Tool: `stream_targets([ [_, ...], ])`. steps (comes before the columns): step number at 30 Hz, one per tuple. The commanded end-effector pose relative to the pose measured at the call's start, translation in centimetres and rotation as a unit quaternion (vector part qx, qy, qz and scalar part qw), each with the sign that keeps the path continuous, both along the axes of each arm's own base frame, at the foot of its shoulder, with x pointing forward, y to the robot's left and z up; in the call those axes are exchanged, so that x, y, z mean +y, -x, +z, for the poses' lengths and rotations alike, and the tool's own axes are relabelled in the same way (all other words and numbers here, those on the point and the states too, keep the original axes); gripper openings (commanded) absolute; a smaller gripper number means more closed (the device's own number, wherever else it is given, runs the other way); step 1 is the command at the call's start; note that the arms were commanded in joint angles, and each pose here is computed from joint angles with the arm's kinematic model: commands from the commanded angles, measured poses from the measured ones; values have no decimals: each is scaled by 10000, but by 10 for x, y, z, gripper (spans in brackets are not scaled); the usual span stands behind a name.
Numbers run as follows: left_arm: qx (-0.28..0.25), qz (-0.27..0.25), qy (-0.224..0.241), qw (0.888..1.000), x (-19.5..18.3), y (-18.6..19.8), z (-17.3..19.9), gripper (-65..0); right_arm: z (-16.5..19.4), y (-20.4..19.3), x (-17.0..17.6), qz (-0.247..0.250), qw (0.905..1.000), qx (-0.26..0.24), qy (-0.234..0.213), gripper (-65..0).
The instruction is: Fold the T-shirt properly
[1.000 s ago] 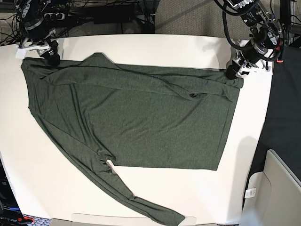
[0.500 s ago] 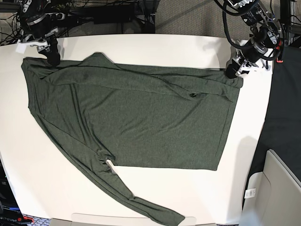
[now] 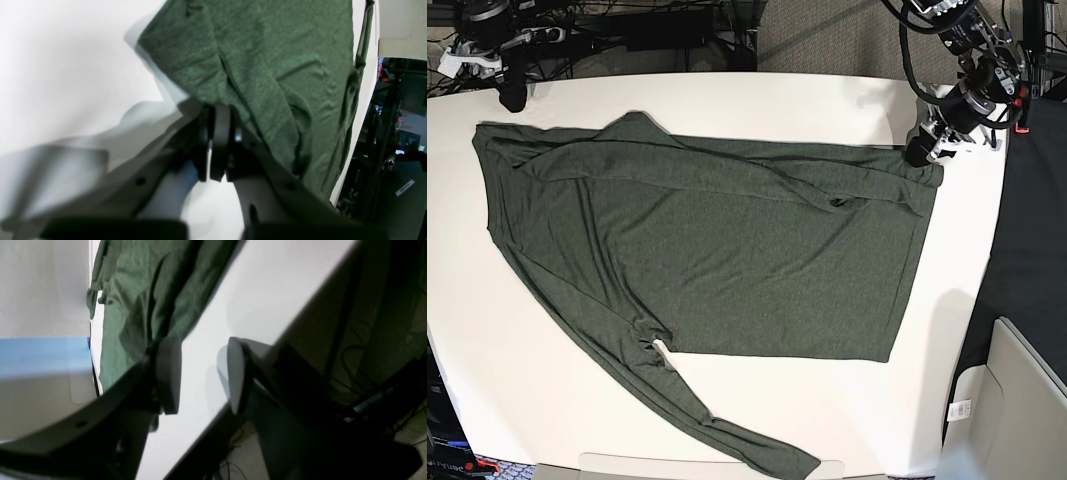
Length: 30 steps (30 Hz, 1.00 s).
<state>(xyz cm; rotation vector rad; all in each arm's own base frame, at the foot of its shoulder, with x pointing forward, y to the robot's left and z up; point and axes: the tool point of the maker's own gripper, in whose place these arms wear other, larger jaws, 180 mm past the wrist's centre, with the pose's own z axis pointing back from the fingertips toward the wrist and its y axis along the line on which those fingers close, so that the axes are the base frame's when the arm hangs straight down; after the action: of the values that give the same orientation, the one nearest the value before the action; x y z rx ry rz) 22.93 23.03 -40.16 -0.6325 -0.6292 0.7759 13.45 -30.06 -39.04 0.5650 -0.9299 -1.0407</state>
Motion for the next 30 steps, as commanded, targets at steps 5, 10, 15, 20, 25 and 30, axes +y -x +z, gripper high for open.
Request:
stream_targets([
  [5, -87, -54, -12, 9999, 2, 2, 6, -650, 5, 9, -12, -480, 9987, -149, -2, -410],
  [10, -41, -69, -8, 10000, 1, 5, 4, -650, 9, -1, -15, -620, 9975, -326, -3, -411],
  [15, -41, -62, -10, 10000, 1, 5, 4, -650, -1, -7, -18, -711, 9967, -347, -185, -411],
  [20, -47, -46, -8, 10000, 2, 5, 5, -650, -12, -13, -18, -758, 9961, -310, -329, -411],
  [25, 14, -39, -9, 10000, 2, 10, 2, -650, -11, -23, -17, -726, 9962, -367, -301, -411],
  [30, 52, -31, -10, 10000, 3, 14, 0, -650, -8, -31, -19, -775, 9954, -485, -285, -411],
])
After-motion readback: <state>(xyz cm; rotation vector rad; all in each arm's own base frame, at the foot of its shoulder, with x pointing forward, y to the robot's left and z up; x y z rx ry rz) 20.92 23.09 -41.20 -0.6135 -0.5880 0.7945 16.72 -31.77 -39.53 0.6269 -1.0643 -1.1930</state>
